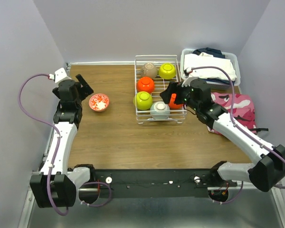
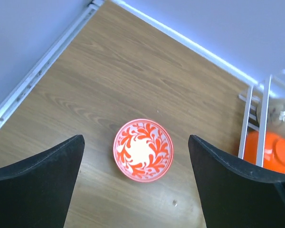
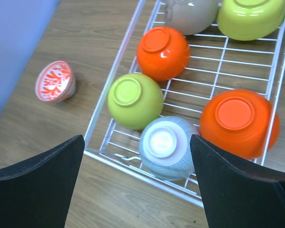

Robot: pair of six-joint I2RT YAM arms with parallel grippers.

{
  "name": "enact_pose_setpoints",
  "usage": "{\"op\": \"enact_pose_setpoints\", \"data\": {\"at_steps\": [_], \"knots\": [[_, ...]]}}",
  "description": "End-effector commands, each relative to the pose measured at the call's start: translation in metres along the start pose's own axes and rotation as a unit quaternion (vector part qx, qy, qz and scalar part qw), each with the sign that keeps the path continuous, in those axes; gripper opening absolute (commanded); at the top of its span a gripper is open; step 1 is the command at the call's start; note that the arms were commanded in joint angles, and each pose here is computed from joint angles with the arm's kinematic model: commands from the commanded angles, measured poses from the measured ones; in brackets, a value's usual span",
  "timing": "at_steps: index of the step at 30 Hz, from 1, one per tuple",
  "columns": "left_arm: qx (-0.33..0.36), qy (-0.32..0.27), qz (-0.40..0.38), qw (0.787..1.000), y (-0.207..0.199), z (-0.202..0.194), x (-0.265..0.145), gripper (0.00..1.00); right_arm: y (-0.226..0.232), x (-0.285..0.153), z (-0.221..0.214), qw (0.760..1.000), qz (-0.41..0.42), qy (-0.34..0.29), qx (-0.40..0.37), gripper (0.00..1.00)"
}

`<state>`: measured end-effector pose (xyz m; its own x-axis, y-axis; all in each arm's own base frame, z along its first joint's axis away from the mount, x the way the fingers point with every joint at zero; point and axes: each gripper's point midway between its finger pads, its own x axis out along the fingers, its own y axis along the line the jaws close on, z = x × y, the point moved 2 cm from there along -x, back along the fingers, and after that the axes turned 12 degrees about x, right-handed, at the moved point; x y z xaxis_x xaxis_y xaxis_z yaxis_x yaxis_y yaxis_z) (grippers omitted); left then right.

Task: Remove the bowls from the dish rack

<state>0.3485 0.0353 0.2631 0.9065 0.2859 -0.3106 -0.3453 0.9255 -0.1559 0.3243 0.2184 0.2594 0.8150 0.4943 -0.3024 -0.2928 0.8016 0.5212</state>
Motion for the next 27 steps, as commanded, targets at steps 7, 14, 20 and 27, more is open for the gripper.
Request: {"op": "enact_pose_setpoints", "data": {"at_steps": [7, 14, 20, 27], "knots": [[0.165, 0.026, -0.126, 0.978, -0.053, -0.025, -0.037, 0.99, -0.015, 0.057, 0.0, 0.996, -0.076, 0.042, -0.013, 1.0], [0.171, 0.03, -0.134, 0.976, -0.058, -0.031, -0.04, 0.99, -0.016, 0.113, 0.01, 0.996, -0.061, 0.06, 0.017, 1.0], [0.175, 0.029, -0.141, 0.974, -0.063, -0.032, -0.042, 0.99, -0.033, 0.153, 0.014, 0.992, -0.04, 0.067, 0.097, 1.0], [0.181, 0.031, -0.155, 0.971, -0.069, -0.035, -0.044, 0.99, -0.042, 0.194, -0.003, 0.985, -0.004, 0.109, 0.133, 1.0]]}}
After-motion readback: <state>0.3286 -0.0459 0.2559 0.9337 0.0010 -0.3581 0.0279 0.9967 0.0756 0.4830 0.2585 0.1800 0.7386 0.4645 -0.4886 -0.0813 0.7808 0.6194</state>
